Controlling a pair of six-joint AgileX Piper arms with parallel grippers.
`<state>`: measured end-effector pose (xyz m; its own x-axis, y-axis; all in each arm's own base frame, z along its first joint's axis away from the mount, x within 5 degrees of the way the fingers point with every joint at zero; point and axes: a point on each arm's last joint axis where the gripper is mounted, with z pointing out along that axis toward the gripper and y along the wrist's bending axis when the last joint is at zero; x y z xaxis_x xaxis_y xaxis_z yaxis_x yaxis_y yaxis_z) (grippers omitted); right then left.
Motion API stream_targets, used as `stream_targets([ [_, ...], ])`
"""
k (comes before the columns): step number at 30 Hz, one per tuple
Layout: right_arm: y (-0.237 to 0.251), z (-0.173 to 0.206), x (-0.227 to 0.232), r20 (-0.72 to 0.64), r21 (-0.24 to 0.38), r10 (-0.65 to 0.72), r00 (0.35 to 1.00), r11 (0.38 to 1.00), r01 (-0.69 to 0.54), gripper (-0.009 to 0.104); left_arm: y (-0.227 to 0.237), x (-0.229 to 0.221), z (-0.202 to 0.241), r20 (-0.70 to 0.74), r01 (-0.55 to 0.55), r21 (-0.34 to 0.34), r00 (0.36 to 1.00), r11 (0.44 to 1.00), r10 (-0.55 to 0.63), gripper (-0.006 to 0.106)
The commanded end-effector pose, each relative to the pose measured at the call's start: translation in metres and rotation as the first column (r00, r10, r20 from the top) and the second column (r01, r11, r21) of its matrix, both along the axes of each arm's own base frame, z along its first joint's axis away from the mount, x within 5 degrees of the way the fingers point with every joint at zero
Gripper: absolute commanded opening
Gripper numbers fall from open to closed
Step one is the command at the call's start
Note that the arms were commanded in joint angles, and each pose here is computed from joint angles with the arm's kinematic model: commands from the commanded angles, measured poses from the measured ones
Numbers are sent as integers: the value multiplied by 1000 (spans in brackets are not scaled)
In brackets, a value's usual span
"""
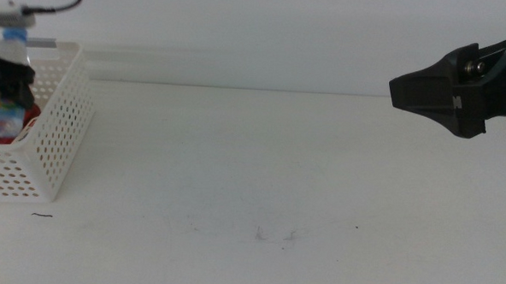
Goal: Use arms to grab the bottles and put them into the dustbin to the left of the table.
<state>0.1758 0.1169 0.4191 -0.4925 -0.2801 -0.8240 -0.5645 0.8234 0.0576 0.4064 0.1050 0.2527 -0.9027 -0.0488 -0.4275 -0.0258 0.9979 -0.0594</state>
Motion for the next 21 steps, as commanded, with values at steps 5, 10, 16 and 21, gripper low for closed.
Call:
stream_targets([
  [5, -1, 4, -1, 23, 6, 3, 1000, 1000, -3, 88, 1, 8, -18, -31, -12, -30, 999, 999, 12, 25],
  [10, -1, 4, -1, 23, 6, 3, 1000, 1000, -3, 88, 0, 5, -14, -47, -9, -39, 999, 999, 7, 75],
  [16, 0, 4, -1, 24, 7, 3, 1000, 1000, -3, 88, -8, -14, 20, -51, -16, -57, 999, 998, 13, 94],
  [21, 0, 4, -1, 24, 7, 3, 1000, 1000, -3, 88, -36, -45, 73, 4, 21, -43, 1000, 999, -21, 94],
])
